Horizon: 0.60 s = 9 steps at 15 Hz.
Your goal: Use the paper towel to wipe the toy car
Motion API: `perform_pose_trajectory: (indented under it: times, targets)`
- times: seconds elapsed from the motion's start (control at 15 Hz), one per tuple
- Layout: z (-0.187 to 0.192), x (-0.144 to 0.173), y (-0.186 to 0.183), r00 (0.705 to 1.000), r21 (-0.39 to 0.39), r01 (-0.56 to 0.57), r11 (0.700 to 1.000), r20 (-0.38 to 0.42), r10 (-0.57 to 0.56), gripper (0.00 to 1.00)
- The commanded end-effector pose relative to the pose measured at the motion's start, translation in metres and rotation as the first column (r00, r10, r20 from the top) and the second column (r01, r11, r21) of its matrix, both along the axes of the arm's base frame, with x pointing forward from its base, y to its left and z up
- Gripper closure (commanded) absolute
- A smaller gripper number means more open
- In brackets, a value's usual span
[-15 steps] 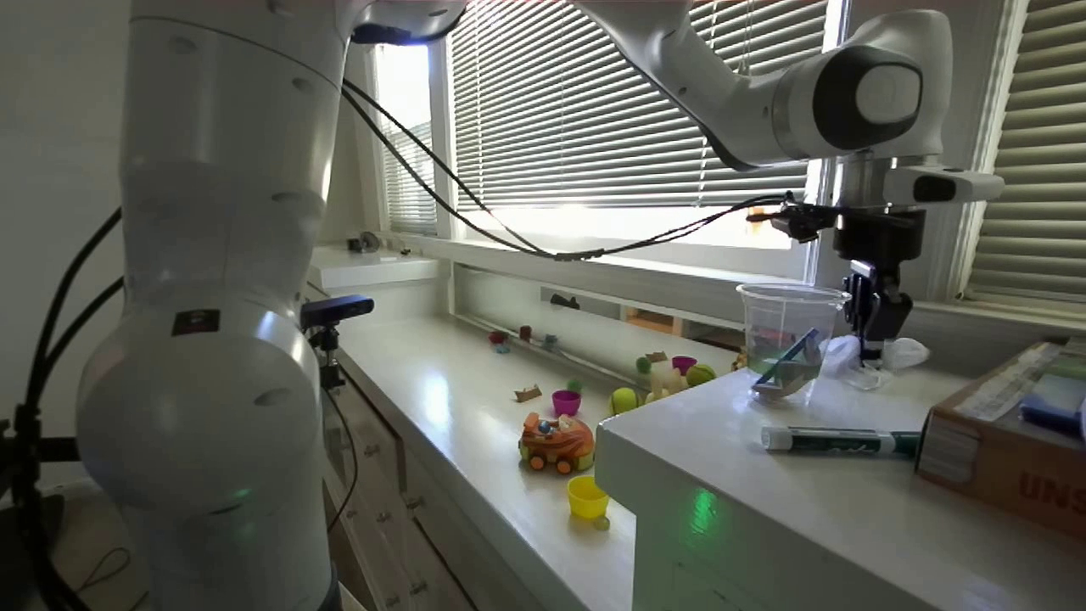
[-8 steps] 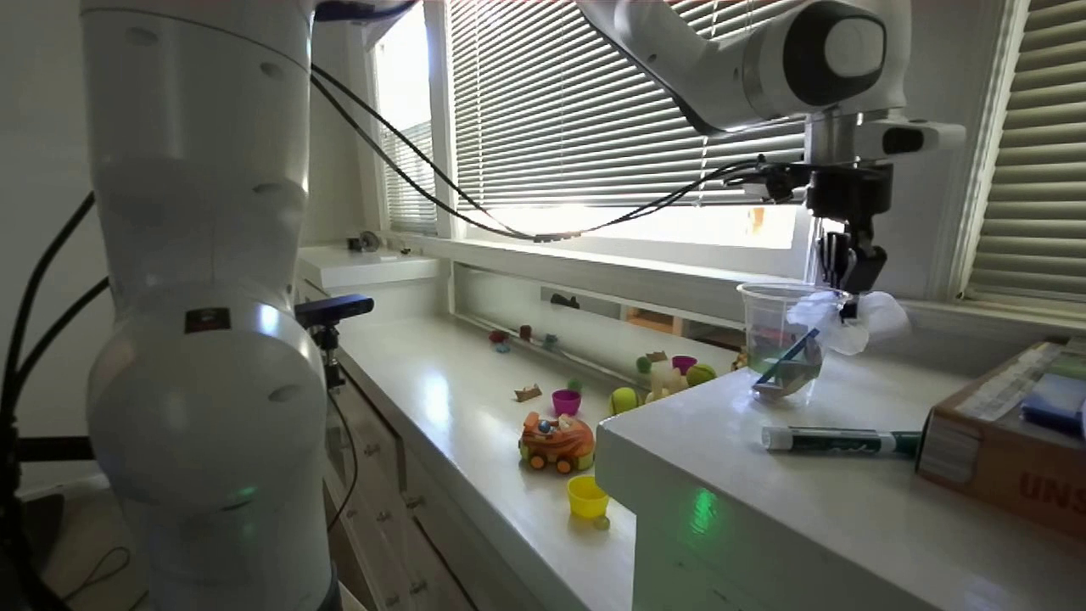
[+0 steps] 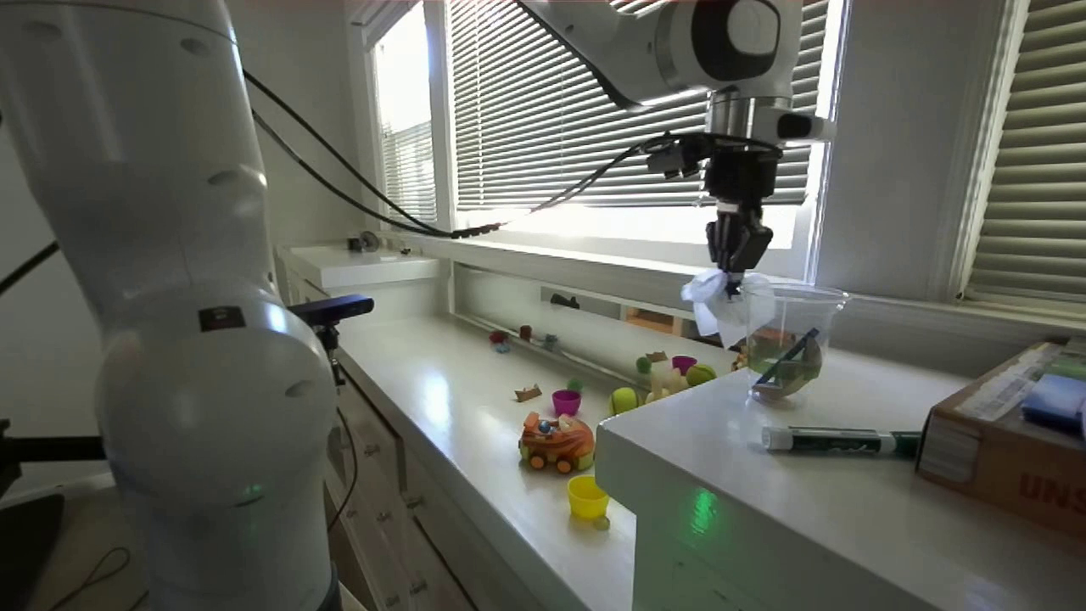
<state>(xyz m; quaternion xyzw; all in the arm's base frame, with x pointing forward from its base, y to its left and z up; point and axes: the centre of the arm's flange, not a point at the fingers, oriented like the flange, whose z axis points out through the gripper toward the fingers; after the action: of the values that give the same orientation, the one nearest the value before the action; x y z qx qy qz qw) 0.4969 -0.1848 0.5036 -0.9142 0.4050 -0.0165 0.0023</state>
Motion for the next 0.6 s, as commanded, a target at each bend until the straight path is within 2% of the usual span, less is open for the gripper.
perform_pose_trajectory:
  times: [0.0, 0.27, 0.53]
  targets:
    - [-0.011, -0.033, 0.046, 0.988, 0.018, -0.14, 0.99, -0.064, 0.141, 0.99]
    - [-0.036, -0.048, 0.082, 0.951, 0.067, -0.25, 0.966, -0.169, 0.258, 0.99]
    - [-0.083, -0.045, 0.1, 0.942, 0.068, -0.275, 0.959, -0.18, 0.283, 0.99]
